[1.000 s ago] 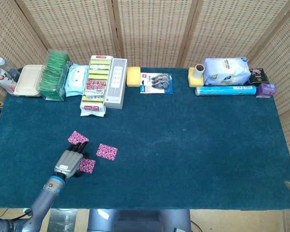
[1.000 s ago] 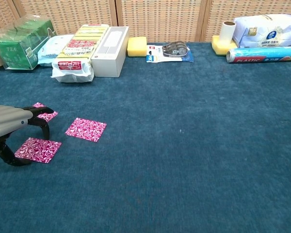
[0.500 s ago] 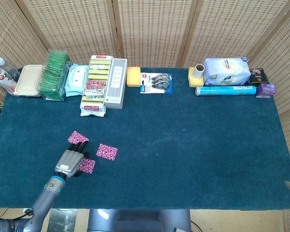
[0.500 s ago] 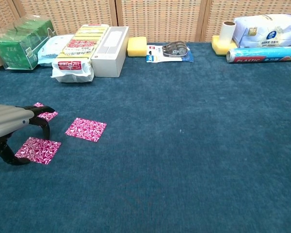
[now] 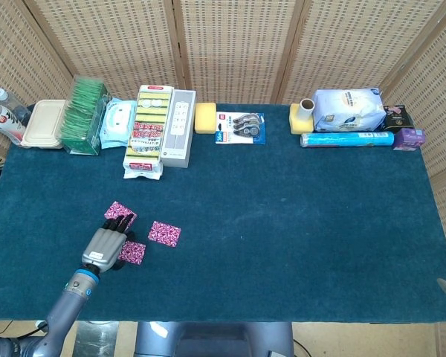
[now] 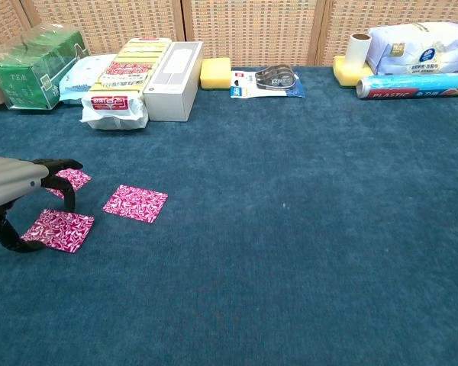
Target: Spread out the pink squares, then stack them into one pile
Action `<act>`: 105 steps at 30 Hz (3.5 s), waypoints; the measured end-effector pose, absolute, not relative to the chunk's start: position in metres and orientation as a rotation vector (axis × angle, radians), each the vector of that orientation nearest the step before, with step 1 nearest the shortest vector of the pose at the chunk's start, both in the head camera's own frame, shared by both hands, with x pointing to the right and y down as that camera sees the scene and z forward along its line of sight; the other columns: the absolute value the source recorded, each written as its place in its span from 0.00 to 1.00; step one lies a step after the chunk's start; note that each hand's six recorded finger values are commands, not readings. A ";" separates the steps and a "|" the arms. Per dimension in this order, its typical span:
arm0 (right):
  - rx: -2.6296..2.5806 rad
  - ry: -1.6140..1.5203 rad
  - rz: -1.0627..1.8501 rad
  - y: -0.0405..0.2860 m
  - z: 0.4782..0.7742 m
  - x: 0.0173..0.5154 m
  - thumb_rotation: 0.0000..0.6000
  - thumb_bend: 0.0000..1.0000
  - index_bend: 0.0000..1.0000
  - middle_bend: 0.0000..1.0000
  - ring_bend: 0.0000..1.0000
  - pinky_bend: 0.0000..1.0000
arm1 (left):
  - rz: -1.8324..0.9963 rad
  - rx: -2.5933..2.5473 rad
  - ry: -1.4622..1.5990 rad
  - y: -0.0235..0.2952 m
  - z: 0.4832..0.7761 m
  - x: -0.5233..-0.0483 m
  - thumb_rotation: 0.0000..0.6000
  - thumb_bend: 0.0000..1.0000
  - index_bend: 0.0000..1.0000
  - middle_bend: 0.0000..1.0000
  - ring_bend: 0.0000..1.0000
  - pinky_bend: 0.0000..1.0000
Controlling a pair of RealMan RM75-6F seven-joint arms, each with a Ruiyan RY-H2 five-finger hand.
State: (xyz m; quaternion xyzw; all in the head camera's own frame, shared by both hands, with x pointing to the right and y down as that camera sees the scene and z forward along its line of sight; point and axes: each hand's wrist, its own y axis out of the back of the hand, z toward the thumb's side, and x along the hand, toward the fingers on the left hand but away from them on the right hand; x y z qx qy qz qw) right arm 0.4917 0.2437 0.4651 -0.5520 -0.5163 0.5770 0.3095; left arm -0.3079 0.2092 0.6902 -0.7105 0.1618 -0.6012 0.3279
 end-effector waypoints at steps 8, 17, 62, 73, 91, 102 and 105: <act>-1.459 -1.360 1.528 0.244 0.466 0.491 1.00 0.02 0.21 0.05 0.00 0.00 | -1.524 -1.901 0.440 0.198 0.685 -0.300 1.00 0.25 0.40 0.00 0.00 0.09; -1.455 -1.363 1.531 0.243 0.466 0.492 1.00 0.02 0.21 0.05 0.00 0.00 | -1.422 -1.952 0.451 0.166 0.685 -0.267 1.00 0.25 0.40 0.00 0.00 0.09; -1.458 -1.393 1.519 0.242 0.463 0.498 1.00 0.02 0.21 0.05 0.00 0.00 | -1.518 -1.905 0.358 0.152 0.718 -0.218 1.00 0.23 0.27 0.00 0.00 0.09; -1.458 -1.392 1.519 0.242 0.463 0.497 1.00 0.02 0.21 0.05 0.00 0.00 | -1.531 -1.905 0.349 0.153 0.717 -0.219 1.00 0.21 0.21 0.00 0.00 0.09; -1.458 -1.397 1.516 0.242 0.462 0.498 1.00 0.02 0.21 0.05 0.00 0.00 | -1.571 -1.934 0.354 0.153 0.700 -0.222 1.00 0.20 0.21 0.00 0.00 0.09; -1.457 -1.400 1.514 0.242 0.461 0.498 1.00 0.02 0.21 0.05 0.00 0.00 | -1.478 -1.891 0.404 0.133 0.688 -0.261 1.00 0.21 0.21 0.00 0.00 0.09; -1.454 -1.394 1.522 0.242 0.463 0.498 1.00 0.02 0.21 0.05 0.00 0.00 | -1.427 -1.892 0.441 0.127 0.686 -0.277 1.00 0.21 0.21 0.00 0.00 0.09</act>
